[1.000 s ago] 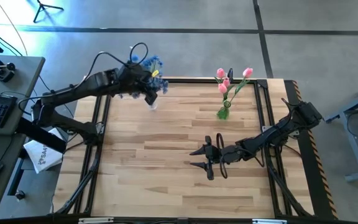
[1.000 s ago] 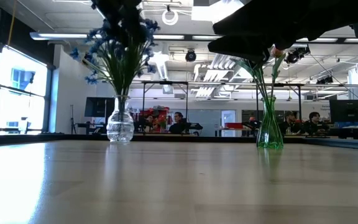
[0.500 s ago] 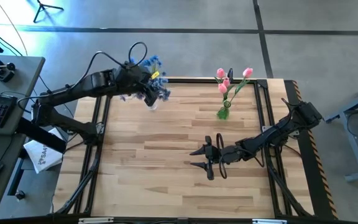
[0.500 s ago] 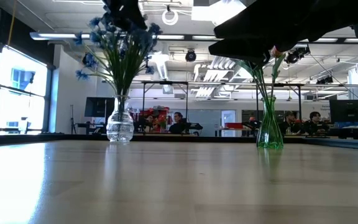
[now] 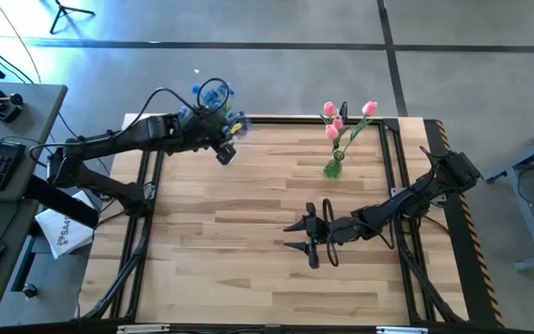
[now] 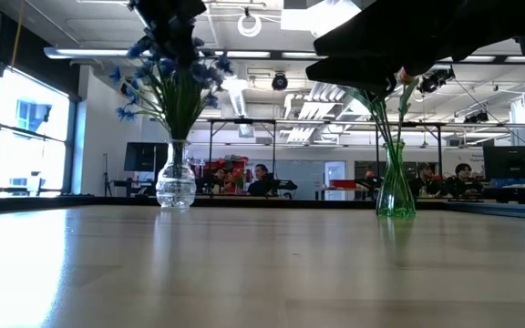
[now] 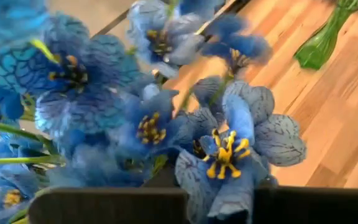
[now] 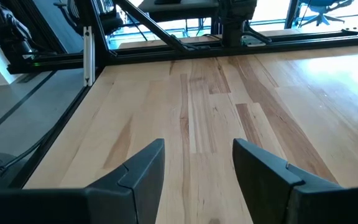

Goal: Sort flowers into vase by color
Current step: Put the blue flowers into the transparent vase

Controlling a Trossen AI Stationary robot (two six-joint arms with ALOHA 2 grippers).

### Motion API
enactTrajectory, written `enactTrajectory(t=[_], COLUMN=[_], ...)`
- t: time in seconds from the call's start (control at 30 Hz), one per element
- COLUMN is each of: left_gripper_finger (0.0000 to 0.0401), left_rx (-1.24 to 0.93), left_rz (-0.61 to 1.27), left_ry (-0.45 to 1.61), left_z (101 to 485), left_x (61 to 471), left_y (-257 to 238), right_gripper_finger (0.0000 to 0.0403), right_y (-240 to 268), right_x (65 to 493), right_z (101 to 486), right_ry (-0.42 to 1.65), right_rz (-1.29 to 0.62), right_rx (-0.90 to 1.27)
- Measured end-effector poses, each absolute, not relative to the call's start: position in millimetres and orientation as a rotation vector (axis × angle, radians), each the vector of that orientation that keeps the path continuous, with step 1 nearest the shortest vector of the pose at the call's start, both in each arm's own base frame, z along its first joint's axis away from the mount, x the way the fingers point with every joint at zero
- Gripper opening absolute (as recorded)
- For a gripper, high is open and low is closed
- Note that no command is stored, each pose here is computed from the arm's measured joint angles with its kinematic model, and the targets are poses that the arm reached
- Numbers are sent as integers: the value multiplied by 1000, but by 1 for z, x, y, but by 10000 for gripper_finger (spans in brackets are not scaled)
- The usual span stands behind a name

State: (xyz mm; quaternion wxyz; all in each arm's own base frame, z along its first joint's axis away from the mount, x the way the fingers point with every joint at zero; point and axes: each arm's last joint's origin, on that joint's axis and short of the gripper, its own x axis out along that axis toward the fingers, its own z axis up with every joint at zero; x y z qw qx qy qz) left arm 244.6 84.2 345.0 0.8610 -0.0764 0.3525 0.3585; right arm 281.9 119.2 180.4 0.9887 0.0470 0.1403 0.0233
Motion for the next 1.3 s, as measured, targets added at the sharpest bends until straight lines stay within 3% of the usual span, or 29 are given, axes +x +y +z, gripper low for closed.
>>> enactTrajectory(t=[0.2,0.53,0.67,1.0,1.17,1.3], left_gripper_finger=[35,150,176,156,133,116], left_rx=[-193,-213,-213,-101,-61,35], left_rz=[720,665,663,610,592,798], left_ry=[658,606,589,521,495,559], left_z=[368,399,411,436,415,388], left_x=[244,239,235,235,259,269], left_y=[80,77,76,51,42,52], right_gripper_finger=[184,184,184,184,184,184], right_y=[119,119,119,119,119,119], right_x=[282,282,282,282,282,282], right_z=[180,180,180,180,180,180], right_ry=[282,282,282,283,283,283], right_rz=[47,45,46,46,45,45], right_rx=[94,107,103,100,100,103])
